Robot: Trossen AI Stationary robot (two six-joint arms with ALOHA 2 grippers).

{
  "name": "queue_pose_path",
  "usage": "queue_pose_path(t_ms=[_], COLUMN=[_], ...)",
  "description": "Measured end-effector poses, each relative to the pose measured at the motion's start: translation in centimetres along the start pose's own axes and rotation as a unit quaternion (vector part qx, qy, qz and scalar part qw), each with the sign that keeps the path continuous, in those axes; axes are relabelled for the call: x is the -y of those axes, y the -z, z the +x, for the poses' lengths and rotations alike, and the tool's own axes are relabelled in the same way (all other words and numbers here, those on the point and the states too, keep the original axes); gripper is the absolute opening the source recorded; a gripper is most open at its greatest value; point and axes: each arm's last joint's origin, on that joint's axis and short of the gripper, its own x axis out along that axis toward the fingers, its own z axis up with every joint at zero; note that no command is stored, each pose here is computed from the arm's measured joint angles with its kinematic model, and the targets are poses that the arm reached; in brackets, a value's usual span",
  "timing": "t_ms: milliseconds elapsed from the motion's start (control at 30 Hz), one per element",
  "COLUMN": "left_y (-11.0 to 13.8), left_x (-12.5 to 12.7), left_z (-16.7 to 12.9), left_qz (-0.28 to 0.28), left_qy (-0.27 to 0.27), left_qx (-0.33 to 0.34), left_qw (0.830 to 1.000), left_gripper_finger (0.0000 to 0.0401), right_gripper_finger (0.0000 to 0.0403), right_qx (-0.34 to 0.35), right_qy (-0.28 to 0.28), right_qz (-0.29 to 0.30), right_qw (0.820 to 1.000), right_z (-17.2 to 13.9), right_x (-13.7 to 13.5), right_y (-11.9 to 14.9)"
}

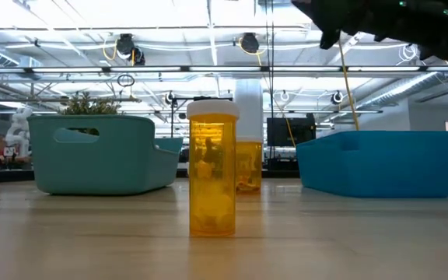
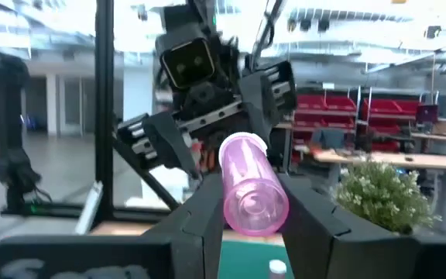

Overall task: Pick and place medicine bottles into bin by pill shape (circle, oval)
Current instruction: Put the small pink pill bottle into the green bin

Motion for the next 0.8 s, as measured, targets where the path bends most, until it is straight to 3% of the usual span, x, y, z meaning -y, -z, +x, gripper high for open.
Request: queue_pose_path(t_ms=[133, 300, 567, 800], left_y=[-0.1, -0.5, 0.2, 0.3], left_x=[0.0, -1.0, 0.2, 0.2], left_z=[0.4, 0.7, 2.6, 4.0], left_qz=[-0.038, -0.117, -0.085, -0.100], left_qy=[0.002, 0.044, 0.057, -0.008], left_qx=[0.066, 0.118, 0.135, 0.162], left_qw=[0.997, 0.985, 0.986, 0.982], left_gripper_finger=[0.0276, 0.0276, 0.0276, 0.0276], right_gripper_finger=[0.0100, 0.0100, 0.0100, 0.0100], right_qx=[0.024, 0.028, 0.053, 0.049], right_qy=[-0.001, -0.011, -0.025, -0.024], right_qz=[0.003, -0.003, -0.006, -0.010], right_qw=[1.000, 1.000, 0.998, 0.998], right_z=[-0.5, -0.5, -0.5, -0.4], right_x=[0.0, -0.4, -1.1, -1.1], right_y=[-0.1, -0.1, -0.4, -0.1])
